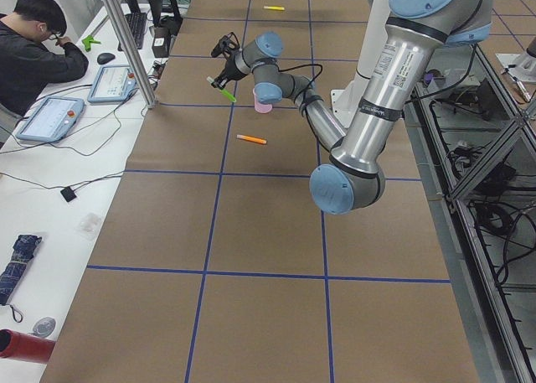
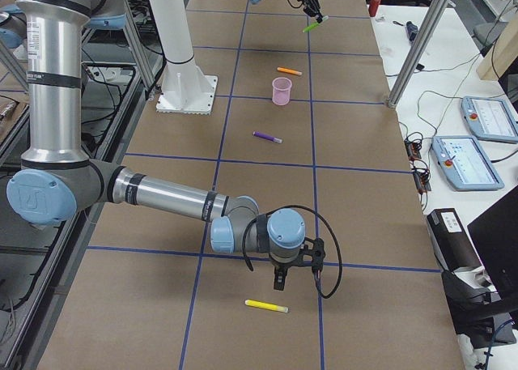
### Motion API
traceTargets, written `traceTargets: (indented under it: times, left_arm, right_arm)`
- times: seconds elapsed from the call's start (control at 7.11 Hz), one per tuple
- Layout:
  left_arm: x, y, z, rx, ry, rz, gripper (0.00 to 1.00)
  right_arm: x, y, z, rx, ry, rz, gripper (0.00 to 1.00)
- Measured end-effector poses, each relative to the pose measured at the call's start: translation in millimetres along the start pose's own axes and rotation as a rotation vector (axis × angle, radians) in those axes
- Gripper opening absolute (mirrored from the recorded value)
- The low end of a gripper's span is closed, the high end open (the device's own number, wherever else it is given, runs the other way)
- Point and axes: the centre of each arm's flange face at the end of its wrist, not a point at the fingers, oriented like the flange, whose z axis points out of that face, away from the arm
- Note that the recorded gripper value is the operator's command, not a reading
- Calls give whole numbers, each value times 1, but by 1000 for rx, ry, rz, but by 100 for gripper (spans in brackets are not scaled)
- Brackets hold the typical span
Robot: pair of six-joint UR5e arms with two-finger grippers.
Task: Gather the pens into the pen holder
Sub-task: 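Hold the green marker in the left gripper while the right grasps the yellow highlighter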
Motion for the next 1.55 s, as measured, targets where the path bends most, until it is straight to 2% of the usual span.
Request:
traceTargets:
  times: [0.28, 0.42, 0.56, 0.84, 1.55]
  left_arm:
    - [3, 5, 17, 20, -2, 2, 0]
    - [1, 8, 24, 24, -1, 2, 0]
    - [0, 9, 28, 28, 2, 1, 0]
    - [1, 8, 31, 33, 6, 0, 0]
    - [2, 7, 30, 35, 9, -3, 0]
  right_arm:
    - [36, 6, 32, -2, 6, 1, 98]
    - [46, 9, 40, -8, 14, 6, 88]
    - [55, 11, 47, -13, 29, 9, 88]
    - [71, 9, 61, -17, 50, 11, 96]
    - [65, -7, 81, -52, 54, 6, 98]
